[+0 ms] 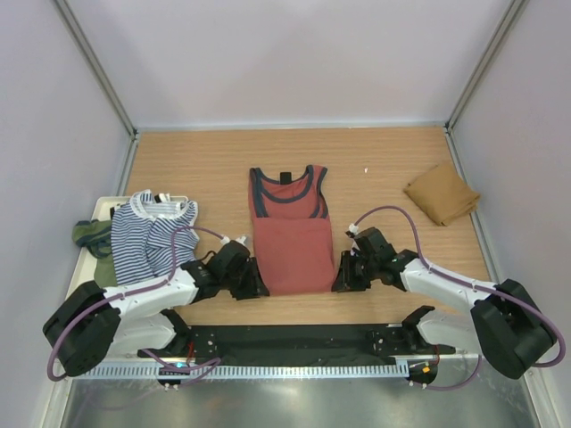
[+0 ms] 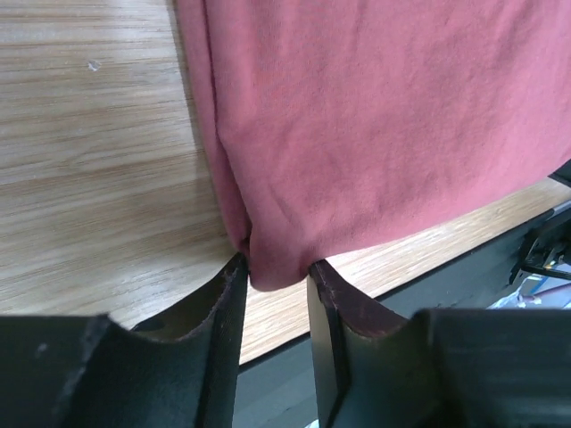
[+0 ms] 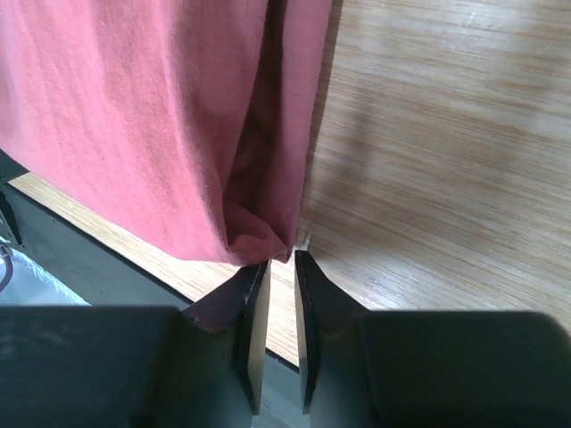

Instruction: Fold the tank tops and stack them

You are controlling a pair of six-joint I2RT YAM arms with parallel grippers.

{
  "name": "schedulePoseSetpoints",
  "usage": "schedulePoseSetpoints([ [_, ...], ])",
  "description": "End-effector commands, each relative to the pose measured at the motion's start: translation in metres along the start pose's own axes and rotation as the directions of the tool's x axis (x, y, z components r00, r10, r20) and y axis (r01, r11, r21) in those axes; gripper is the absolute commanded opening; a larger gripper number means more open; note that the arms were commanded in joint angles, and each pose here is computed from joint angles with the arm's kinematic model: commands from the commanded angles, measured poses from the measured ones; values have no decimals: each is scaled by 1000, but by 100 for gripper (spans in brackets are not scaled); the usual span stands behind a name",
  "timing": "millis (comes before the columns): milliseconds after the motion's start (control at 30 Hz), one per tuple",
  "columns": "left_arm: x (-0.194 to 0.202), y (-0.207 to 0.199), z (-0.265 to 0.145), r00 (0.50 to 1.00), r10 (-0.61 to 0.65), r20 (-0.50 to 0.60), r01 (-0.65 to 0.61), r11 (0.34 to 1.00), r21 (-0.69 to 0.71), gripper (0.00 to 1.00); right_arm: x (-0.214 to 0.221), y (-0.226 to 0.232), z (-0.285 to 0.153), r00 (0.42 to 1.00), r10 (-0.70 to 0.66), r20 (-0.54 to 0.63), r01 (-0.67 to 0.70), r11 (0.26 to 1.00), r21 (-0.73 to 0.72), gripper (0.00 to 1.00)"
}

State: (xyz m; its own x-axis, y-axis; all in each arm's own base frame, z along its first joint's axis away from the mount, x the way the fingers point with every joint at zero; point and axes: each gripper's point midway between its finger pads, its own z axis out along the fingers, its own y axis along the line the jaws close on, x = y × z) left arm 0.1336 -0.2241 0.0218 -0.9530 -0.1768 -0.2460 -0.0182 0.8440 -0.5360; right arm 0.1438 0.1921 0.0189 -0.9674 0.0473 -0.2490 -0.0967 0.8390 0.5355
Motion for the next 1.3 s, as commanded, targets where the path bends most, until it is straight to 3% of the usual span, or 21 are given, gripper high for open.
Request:
schedulePoseSetpoints([
  [0, -2, 5, 0, 999, -1, 34, 2, 1000, -7, 33, -8, 6, -1, 999, -14, 33, 14, 1000, -16, 23],
  [33, -2, 5, -1, 999, 0, 34, 0, 1000, -7, 33, -7, 8, -2, 999, -15, 30, 16, 1000, -27, 29],
  [133, 0, 4, -4, 1000, 2, 28, -2, 1000, 1, 36, -10, 16, -7, 999, -29, 44, 31, 998, -62, 60],
  [233, -1, 4, -6, 1000, 7, 27, -7, 1000, -4, 37, -12, 20, -7, 998, -39, 41, 42, 997, -72, 61],
  [300, -2, 5, -5, 999, 12, 30, -12, 1000, -10, 34, -16, 21, -5, 998, -42, 42, 45, 997, -69, 56],
  [400, -4, 6, -3, 999, 17, 34, -16, 1000, -23, 27, -15, 16, 3, 999, -36, 19, 36, 998, -44, 36],
  [433, -5, 5, -3, 999, 17, 35, -17, 1000, -23, 21, -15, 16, 6, 999, -35, 15, 36, 998, -46, 26],
  [467, -5, 5, -2, 999, 21, 34, -20, 999, -27, 19, -15, 16, 6, 999, -35, 14, 35, 998, -52, 24],
  [533, -6, 5, -2, 999, 25, 37, -24, 999, -29, 10, -13, 15, 7, 999, -31, 11, 31, 998, -51, 4],
  [567, -6, 6, -1, 999, 25, 35, -23, 999, -31, 3, -12, 15, 5, 999, -33, 14, 34, 998, -54, 1],
  [967, 7, 7, -13, 1000, 19, 1, -19, 1000, 4, 0, 8, 19, -18, 1000, -10, 8, 11, 996, -89, 1],
  [1000, 6, 5, -14, 1000, 18, 3, -18, 1000, 7, 0, 8, 21, -20, 1000, -14, 10, 15, 995, -100, 4],
  [1033, 7, 5, -15, 1000, 19, 2, -20, 1000, 9, 0, 8, 23, -20, 1000, -17, 8, 17, 994, -108, 17],
  [1067, 7, 4, -15, 1000, 21, -1, -21, 1000, 14, 0, 7, 25, -21, 1000, -24, 9, 24, 993, -116, 47],
  [1100, 8, 5, -15, 1000, 21, -5, -21, 1000, 11, 0, 6, 26, -21, 1000, -25, 16, 27, 993, -118, 55],
  [1167, 9, 4, -15, 1000, 25, -16, -25, 1000, 15, 5, -1, 32, -22, 999, -33, 35, 37, 991, -131, 61],
  [1267, 9, 3, -18, 999, 29, -22, -28, 1000, 10, 31, -12, 39, -22, 998, -37, 45, 43, 990, -134, 67],
])
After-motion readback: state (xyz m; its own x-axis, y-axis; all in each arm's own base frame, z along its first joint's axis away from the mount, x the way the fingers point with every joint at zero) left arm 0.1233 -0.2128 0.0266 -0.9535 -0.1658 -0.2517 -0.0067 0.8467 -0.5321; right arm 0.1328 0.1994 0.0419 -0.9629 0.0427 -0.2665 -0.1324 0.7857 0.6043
